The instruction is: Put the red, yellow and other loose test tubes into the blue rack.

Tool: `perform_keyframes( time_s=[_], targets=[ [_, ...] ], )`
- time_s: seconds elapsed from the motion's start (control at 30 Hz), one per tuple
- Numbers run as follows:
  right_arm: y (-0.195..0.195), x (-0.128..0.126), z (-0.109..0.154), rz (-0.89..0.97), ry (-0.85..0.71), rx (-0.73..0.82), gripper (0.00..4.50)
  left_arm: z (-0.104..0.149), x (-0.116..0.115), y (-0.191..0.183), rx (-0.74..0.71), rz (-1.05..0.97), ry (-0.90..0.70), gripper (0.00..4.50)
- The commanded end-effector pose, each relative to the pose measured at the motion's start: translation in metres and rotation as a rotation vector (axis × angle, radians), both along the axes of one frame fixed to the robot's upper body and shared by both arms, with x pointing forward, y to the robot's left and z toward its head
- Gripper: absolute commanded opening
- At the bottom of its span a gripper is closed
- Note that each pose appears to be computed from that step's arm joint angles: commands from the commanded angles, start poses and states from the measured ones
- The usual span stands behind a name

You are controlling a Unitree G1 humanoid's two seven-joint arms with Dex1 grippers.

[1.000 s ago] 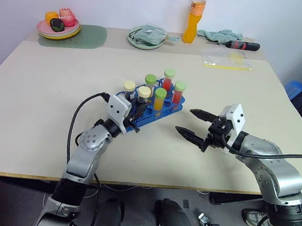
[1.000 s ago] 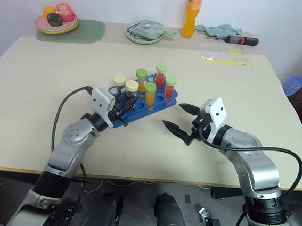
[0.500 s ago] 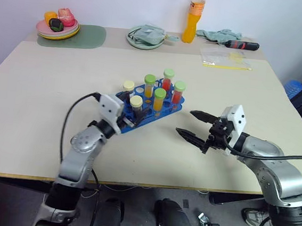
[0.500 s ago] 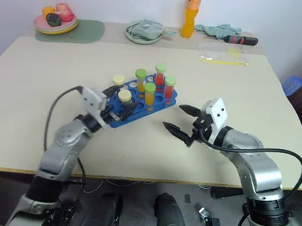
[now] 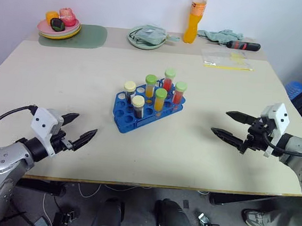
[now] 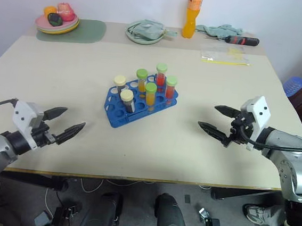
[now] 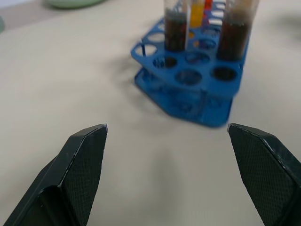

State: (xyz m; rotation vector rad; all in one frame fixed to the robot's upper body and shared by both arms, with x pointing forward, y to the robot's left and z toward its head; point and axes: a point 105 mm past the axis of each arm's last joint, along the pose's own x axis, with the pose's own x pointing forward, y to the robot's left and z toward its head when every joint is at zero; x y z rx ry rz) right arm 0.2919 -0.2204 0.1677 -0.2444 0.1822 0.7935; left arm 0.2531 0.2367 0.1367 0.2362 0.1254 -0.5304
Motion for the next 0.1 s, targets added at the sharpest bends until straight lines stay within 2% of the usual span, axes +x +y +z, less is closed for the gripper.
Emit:
perform_keyframes(
  time_s=[0.03,0.1],
  targets=[
    [0.0007,-0.0040,0.0069,0.016,-0.033,-0.016,4.50,0.0045,-0.0029,0.0113,0.048,0.031,-0.028,4.22],
    [-0.0003,-0.0045,0.0071,0.019,-0.030,-0.013,4.50,0.0035,-0.0037,0.0106,0.046,0.036,-0.027,4.22]
  ],
)
